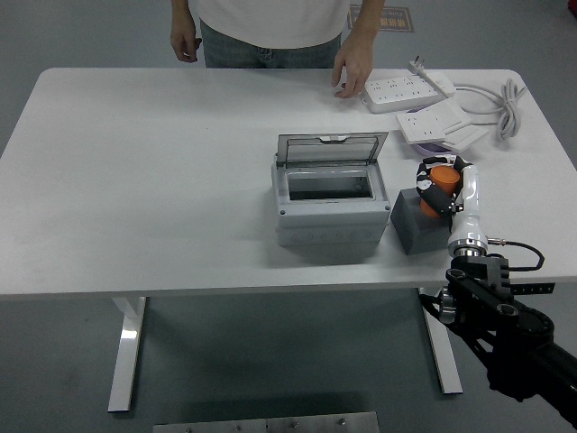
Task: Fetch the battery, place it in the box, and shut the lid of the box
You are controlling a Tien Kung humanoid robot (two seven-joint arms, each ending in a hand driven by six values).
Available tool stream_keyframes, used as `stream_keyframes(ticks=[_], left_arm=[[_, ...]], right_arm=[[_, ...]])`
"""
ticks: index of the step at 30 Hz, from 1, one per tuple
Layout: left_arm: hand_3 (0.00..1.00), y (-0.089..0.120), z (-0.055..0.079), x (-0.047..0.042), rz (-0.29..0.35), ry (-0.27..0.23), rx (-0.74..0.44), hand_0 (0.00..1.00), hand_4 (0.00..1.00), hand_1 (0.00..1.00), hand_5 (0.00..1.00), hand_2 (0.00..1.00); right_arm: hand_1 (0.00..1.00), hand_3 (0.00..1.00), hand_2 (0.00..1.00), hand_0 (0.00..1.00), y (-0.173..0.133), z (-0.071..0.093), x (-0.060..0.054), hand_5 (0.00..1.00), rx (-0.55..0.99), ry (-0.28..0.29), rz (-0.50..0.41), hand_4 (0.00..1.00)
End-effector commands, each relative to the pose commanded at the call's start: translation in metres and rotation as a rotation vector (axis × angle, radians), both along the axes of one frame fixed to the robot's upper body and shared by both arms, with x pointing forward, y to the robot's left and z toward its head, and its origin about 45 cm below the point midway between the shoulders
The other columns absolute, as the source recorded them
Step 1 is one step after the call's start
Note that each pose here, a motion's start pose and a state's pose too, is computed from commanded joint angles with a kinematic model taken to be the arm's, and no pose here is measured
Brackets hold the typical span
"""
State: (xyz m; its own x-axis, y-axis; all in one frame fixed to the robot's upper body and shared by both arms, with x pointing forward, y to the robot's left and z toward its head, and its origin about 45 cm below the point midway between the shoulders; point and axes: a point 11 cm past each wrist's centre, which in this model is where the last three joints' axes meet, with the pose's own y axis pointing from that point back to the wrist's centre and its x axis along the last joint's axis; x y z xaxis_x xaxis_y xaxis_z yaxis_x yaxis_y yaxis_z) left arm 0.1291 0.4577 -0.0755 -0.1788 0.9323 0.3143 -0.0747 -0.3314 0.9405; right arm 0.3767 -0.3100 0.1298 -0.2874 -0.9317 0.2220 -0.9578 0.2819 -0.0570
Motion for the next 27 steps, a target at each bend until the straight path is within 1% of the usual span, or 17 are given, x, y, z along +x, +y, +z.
stream_keyframes(ticks=[1,16,24,25,27], left_arm=[[0.600,0.000,0.000,0.0001,0.000,0.000,0.001,0.573,0.675,0.708,0.134,0.633],[0.600,0.000,0.000,-0.0003,-0.001,0.002,0.003,0.574,0.678,0.709,0.135,0.637],[0.600,0.002,0.001,-0.0002,0.000,0.002,0.007,0.574,0.682,0.709,0.142,0.642],[0.600,0.002,0.001,-0.0002,0.000,0.002,0.007,0.575,0.688,0.709,0.149,0.648],[0.600,0.002,0.001,-0.0001,0.001,0.001,0.008,0.575,0.688,0.709,0.149,0.648]], right_arm=[[0.321,0.424,0.360,0.491,0.000,0.000,0.000,0.002,0.001,-0.001,0.000,0.326],[0.330,0.427,0.367,0.501,0.001,0.002,0.003,0.002,0.003,-0.002,0.000,0.325],[0.330,0.426,0.368,0.499,0.001,0.010,0.006,0.002,-0.017,-0.016,0.004,0.324],[0.325,0.421,0.366,0.480,0.001,0.011,0.006,0.002,-0.020,-0.018,0.004,0.313],[0.325,0.421,0.366,0.480,0.000,0.013,0.007,0.002,-0.021,-0.022,0.006,0.313]])
